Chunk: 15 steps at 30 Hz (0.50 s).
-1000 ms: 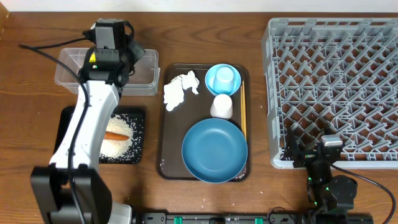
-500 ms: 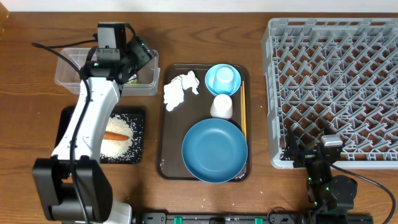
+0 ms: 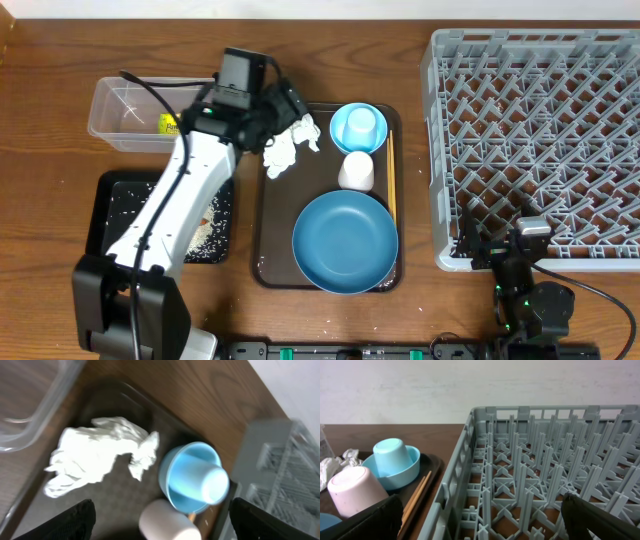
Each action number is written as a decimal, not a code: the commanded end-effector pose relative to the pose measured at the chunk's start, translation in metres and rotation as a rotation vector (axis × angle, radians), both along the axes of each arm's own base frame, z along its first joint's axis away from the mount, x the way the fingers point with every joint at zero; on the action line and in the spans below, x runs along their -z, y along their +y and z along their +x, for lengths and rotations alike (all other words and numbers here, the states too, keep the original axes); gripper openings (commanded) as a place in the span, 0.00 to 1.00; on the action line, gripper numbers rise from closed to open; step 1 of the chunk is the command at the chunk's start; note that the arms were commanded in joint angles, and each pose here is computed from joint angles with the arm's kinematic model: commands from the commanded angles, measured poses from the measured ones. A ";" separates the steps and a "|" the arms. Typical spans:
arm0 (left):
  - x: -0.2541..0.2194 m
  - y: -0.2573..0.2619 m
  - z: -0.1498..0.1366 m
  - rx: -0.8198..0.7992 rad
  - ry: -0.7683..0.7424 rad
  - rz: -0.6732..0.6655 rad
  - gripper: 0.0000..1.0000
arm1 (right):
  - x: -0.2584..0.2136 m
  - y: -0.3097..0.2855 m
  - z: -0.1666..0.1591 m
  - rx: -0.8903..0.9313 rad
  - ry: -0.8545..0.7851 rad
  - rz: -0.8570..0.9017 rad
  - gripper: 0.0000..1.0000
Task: Sort waste into correct bins and load items into the dishwasher rack
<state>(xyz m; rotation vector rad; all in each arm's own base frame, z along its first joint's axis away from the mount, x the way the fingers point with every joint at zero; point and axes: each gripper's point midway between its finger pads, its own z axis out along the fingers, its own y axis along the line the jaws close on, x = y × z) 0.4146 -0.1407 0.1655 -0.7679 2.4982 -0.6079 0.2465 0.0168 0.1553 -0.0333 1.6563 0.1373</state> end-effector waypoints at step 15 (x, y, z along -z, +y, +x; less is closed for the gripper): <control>0.056 0.005 0.029 0.028 -0.070 0.431 0.88 | 0.002 -0.005 0.000 0.022 0.005 -0.012 0.99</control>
